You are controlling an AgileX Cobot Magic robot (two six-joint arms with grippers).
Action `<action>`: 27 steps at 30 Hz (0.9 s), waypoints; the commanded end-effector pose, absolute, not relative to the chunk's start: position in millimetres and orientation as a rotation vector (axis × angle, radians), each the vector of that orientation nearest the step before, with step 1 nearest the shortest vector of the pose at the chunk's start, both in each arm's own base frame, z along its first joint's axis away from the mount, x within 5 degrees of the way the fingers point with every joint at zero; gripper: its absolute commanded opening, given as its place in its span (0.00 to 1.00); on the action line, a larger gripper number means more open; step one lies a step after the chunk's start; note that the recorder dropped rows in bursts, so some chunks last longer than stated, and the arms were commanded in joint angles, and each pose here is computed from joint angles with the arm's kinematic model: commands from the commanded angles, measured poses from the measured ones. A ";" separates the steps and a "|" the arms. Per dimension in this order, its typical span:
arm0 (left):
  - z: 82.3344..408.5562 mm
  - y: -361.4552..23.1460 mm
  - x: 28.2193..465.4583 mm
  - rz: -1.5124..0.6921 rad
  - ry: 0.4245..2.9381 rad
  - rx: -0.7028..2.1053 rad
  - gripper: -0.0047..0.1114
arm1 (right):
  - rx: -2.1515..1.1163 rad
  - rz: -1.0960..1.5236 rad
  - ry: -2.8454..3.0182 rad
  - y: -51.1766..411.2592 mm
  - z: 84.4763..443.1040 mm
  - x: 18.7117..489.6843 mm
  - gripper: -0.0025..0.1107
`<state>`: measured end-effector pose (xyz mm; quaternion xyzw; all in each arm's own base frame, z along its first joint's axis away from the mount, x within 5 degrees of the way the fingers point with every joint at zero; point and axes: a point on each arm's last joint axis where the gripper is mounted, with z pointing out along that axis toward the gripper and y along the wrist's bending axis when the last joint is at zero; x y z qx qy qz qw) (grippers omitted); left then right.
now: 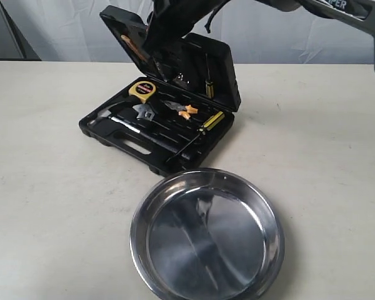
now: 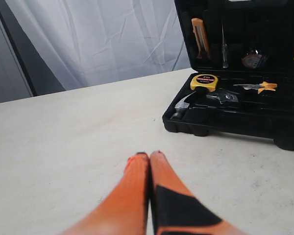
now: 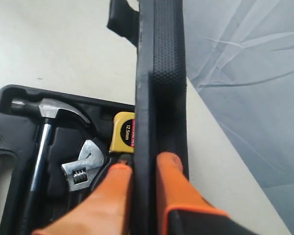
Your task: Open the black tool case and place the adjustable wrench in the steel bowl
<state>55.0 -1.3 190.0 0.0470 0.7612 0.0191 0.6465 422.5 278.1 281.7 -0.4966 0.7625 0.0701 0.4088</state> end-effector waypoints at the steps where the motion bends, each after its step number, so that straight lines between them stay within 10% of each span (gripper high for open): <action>1: 191.6 -1.3 55.4 0.041 1.719 0.101 0.04 | -1.233 0.283 1.894 268.7 307.9 415.1 0.01; 27: 191.6 -1.3 55.4 0.041 1.719 0.101 0.04 | -1.073 0.341 1.908 204.4 323.7 444.3 0.01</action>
